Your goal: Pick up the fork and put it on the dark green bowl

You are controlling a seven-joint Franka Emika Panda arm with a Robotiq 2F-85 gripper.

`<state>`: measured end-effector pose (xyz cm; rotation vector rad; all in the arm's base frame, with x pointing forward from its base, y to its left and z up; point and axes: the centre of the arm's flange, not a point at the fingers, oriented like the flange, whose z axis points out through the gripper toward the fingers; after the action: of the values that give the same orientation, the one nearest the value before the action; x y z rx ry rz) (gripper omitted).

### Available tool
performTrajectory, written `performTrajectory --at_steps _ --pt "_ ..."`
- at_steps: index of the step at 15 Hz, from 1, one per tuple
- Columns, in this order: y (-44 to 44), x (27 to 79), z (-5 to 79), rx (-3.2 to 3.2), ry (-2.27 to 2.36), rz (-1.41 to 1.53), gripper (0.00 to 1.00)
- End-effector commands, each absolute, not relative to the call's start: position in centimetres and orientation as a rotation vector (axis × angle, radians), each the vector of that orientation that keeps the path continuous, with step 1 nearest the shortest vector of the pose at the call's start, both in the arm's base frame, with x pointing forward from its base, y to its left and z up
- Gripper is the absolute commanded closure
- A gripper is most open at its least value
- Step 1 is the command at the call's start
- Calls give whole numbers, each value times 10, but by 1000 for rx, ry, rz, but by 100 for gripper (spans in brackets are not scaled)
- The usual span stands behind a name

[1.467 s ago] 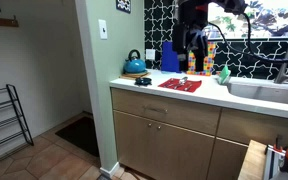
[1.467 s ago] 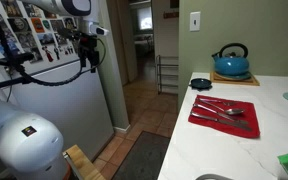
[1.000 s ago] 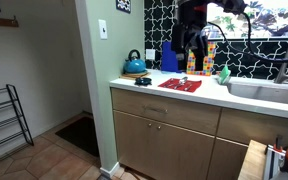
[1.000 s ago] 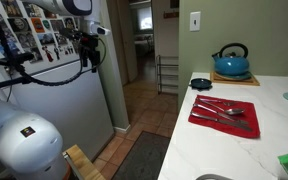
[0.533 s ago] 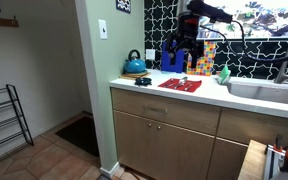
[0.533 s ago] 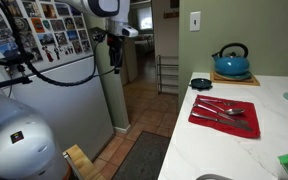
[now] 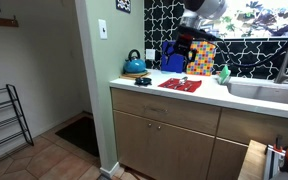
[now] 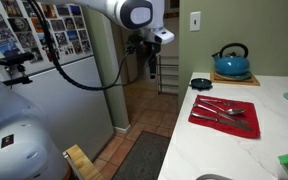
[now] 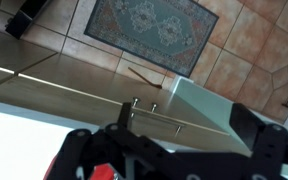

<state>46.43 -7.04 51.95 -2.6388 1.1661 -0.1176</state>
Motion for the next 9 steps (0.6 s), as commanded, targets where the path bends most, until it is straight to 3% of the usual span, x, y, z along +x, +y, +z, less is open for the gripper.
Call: performTrajectory --at_steps 1,9 --pt "-108 495 501 -2579 1428 -239 0" --pt "-178 532 474 -2419 1933 -507 0"
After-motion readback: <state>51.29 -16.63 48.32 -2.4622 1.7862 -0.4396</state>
